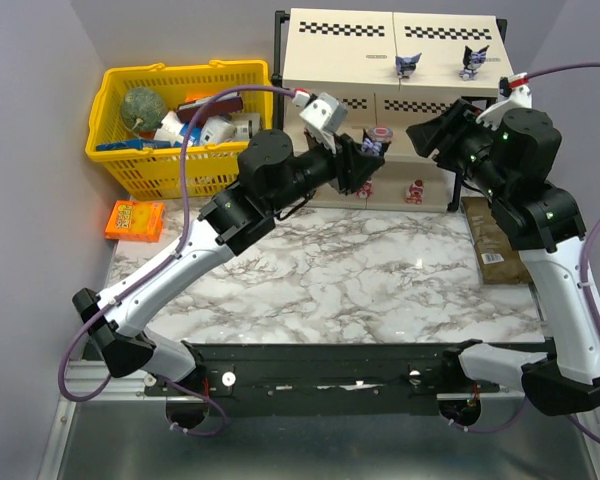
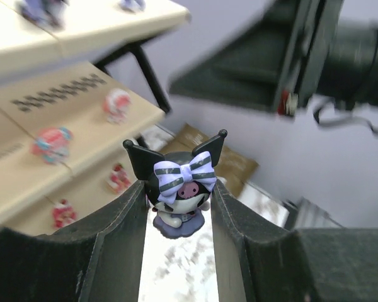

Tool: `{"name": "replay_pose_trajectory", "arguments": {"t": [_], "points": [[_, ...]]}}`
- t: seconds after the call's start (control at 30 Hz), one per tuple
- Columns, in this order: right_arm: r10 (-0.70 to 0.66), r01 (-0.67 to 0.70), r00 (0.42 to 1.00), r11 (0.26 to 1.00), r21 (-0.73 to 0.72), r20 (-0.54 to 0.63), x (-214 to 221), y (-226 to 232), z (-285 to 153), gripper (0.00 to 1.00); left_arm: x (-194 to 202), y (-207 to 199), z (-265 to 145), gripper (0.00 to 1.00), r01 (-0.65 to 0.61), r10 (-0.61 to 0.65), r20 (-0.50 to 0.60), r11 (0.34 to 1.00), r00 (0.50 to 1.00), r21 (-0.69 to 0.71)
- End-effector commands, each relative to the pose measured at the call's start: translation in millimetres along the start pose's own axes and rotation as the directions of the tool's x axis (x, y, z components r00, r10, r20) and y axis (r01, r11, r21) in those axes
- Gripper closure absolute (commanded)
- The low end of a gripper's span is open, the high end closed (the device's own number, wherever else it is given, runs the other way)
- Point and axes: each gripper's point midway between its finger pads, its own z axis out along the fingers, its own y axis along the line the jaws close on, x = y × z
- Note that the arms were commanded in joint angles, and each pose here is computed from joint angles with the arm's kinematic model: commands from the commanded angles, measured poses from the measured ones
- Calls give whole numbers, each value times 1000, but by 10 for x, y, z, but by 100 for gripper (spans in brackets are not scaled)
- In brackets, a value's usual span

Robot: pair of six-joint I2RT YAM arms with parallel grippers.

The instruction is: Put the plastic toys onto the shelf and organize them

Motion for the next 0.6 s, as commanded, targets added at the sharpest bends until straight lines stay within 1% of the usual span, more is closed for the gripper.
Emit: {"name": "replay_pose_trajectory", "arguments": {"t": [0.0, 0.03, 0.07, 0.1, 0.17, 0.2, 0.23, 0.3, 0.37, 0.43, 0.5, 0.57], "points": [[14, -10, 998, 997, 75, -56, 253, -224, 17, 31, -877, 495, -88, 100, -34, 98, 199, 953, 975, -302], [15, -11, 998, 998, 63, -54, 268, -218, -18, 31, -865, 613, -10, 100, -34, 104, 192, 940, 976, -339], [15, -9, 997, 997, 73, -82, 404, -283, 12, 31, -955, 699, -7, 100, -34, 119, 207, 927, 971, -373], [16, -12, 997, 998, 54, -80, 425, -264, 9, 31, -1176, 766, -41, 100, -21, 135, 253, 912, 958, -409], [14, -12, 997, 1000, 29, -78, 479, -262, -40, 30, -1249, 1027, 27, 100, -33, 171, 259, 886, 951, -463], [5, -4, 996, 1000, 9, -88, 563, -270, -23, 30, -1390, 1053, 21, 100, -28, 180, 291, 888, 940, -460], [1, -1, 996, 1000, -1, -90, 602, -277, -23, 30, -1415, 1246, 58, 100, -27, 188, 294, 878, 937, -478], [-23, 21, 996, 999, -28, -89, 667, -286, -37, 30, -1560, 1331, 68, 100, -13, 188, 330, 884, 925, -467], [-35, 33, 996, 999, -35, -83, 686, -299, -64, 30, -1581, 1526, 129, 100, -22, 202, 338, 884, 919, -468], [-62, 58, 994, 998, -40, -89, 763, -343, -52, 30, -1580, 1606, 206, 100, -35, 207, 345, 896, 915, -443], [-80, 77, 993, 996, -35, -85, 784, -384, -72, 30, -1705, 1693, 194, 100, -38, 223, 375, 897, 900, -440], [-85, 83, 992, 996, -24, -96, 853, -435, -80, 30, -1617, 1844, 275, 100, -35, 219, 357, 889, 908, -456]]}}
